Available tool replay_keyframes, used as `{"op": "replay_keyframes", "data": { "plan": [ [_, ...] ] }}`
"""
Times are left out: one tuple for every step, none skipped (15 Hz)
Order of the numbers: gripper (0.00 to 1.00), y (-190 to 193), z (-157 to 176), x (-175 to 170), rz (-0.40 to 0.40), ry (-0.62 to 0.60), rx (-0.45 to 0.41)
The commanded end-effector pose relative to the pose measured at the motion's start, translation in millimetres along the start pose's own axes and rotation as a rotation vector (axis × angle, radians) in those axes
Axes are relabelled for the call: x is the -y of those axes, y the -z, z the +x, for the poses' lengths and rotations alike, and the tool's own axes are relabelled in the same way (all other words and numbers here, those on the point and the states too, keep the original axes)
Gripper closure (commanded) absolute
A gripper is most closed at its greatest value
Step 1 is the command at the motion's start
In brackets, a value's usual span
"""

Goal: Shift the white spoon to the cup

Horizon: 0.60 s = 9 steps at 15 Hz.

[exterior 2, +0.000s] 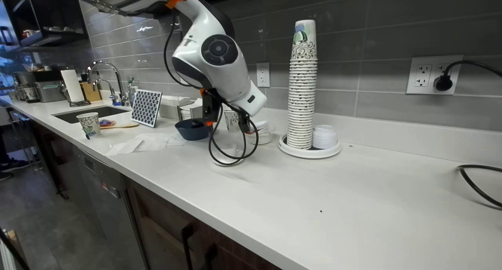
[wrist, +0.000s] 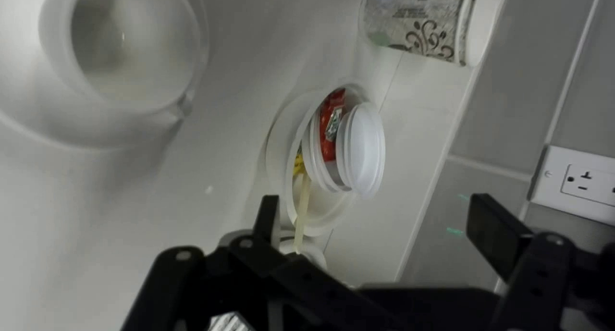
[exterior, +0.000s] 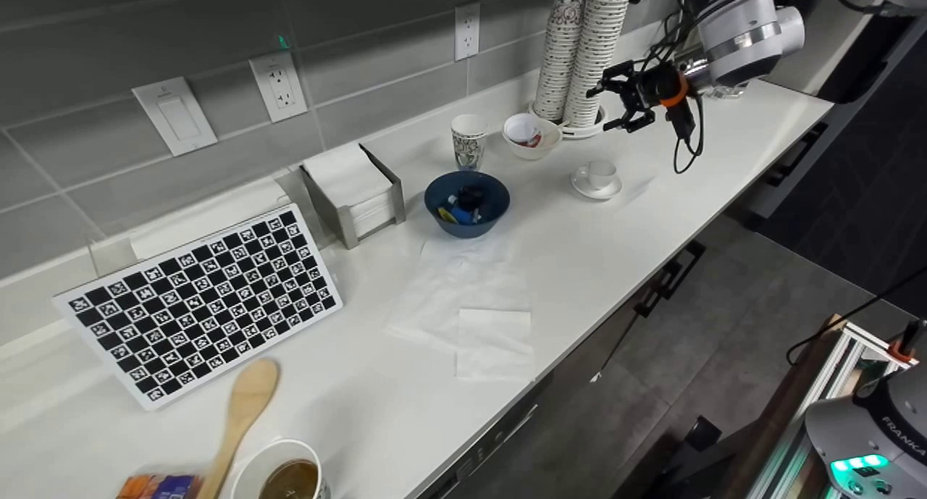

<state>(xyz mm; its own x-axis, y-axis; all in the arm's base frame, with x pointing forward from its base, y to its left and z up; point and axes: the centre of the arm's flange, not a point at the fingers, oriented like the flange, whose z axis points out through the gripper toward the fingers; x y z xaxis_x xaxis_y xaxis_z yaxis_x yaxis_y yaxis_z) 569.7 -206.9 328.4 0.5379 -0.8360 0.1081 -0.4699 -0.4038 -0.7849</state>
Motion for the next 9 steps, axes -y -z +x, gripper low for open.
{"op": "replay_keyframes", "data": {
  "plan": [
    [0.0, -40.7, 26.7, -9.9, -0.027, 0.073, -0.092],
    [0.0, -49.8, 30.4, -13.0, -0.033, 0.074, -0.105],
    [0.0, -59.8, 34.2, -14.7, -0.037, 0.069, -0.115],
    [0.0, -70.6, 39.0, -17.6, -0.084, 0.047, -0.108],
    [0.0, -41.0, 21.5, -17.4, -0.056, 0.056, -0.079],
    [0.0, -48.7, 22.5, -22.8, -0.067, 0.054, -0.076],
    [0.0, -50.9, 21.9, -25.8, -0.072, 0.052, -0.073],
    [0.0, -50.4, 22.1, -25.6, -0.071, 0.052, -0.074],
    [0.0, -54.5, 24.9, -24.7, -0.033, 0.072, -0.058]
  ]
}}
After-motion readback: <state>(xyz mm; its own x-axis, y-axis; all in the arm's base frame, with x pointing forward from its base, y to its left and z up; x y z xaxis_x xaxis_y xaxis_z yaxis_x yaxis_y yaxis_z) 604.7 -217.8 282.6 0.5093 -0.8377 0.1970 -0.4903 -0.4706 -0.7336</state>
